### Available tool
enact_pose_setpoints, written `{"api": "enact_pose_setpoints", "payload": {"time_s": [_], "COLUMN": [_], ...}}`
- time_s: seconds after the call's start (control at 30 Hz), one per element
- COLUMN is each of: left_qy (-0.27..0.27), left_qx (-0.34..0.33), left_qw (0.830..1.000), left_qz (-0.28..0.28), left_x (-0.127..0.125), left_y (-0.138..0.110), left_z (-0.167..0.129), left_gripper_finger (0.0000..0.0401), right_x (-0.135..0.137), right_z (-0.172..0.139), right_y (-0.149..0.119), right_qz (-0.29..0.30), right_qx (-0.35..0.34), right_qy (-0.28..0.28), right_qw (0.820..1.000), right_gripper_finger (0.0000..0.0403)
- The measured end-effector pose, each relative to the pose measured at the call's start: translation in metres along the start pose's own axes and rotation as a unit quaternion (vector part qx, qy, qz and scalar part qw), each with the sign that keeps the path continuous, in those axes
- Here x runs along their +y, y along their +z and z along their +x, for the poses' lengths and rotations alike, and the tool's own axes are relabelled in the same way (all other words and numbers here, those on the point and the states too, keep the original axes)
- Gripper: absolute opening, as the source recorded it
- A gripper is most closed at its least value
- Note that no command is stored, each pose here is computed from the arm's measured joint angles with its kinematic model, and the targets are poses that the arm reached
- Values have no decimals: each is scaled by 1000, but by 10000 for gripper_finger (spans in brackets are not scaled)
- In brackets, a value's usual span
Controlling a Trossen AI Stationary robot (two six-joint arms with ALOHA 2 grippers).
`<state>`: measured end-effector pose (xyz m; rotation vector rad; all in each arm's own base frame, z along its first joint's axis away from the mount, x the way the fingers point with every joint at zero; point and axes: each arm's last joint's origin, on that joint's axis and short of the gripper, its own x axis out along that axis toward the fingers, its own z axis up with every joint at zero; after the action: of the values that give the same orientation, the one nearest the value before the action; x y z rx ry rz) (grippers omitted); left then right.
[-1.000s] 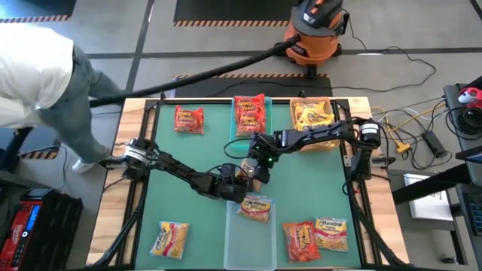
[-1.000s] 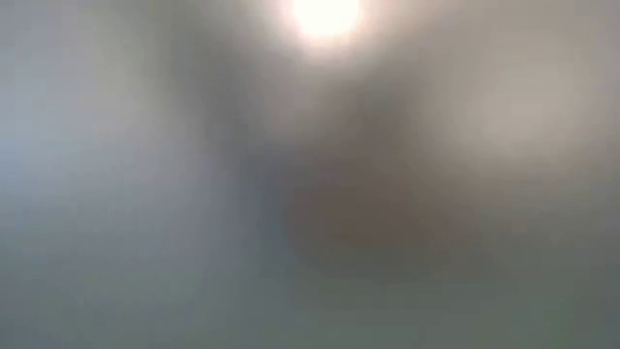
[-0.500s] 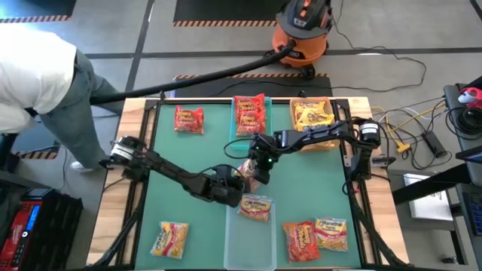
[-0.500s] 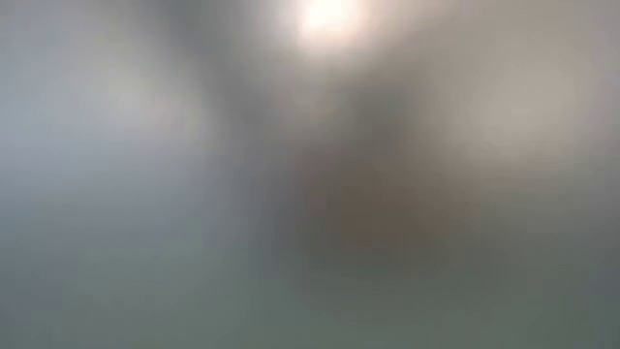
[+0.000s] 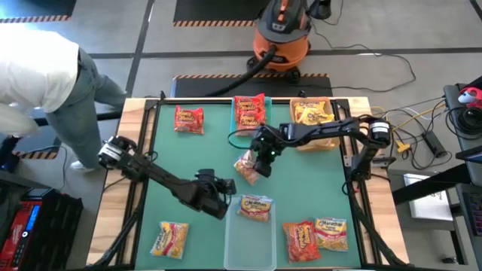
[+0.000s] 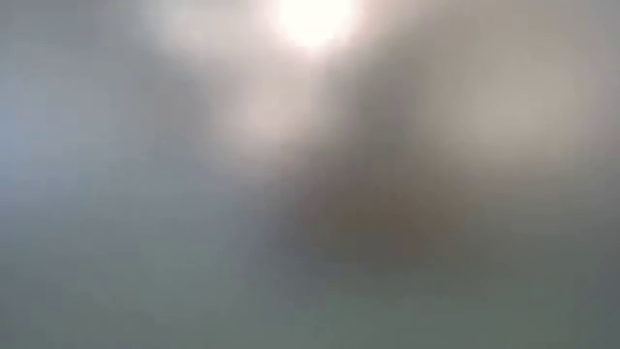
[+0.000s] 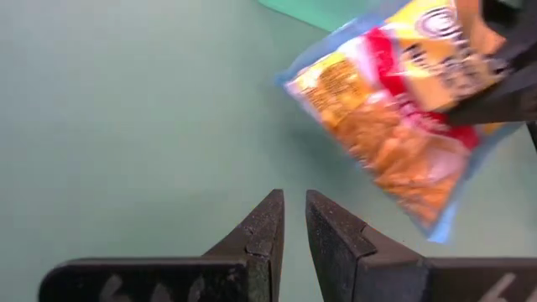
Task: Sort Maruchan noodles
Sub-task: Put the blue noodle pack into the transparent bin
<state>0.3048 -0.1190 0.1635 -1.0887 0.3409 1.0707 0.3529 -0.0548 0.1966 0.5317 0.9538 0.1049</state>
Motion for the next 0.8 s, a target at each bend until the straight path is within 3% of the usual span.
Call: {"api": "enact_pose_setpoints", "payload": {"time_s": [0.2,0.4,0.57,0.8], "left_qy": [13,24,24,25], "left_qx": [-3,-9,-9,-9], "left_qw": [1000,999,999,999], "left_qz": [-15,-26,-27,-27], "left_x": [7,10,10,10], "left_y": [-2,-2,-2,-1], "left_z": [-6,-7,-7,-8], "left_gripper_finger": [36,36,36,36], "right_x": [23,66,114,155], "right_z": [-27,-50,-46,-23], "right_y": [7,2,-18,-40], "right_qz": [-13,-64,-133,-184], "right_qx": [-35,-60,-49,-58], "right_qy": [40,78,114,86], "right_qw": [998,993,983,978], "right_gripper_finger": [12,12,12,12]}}
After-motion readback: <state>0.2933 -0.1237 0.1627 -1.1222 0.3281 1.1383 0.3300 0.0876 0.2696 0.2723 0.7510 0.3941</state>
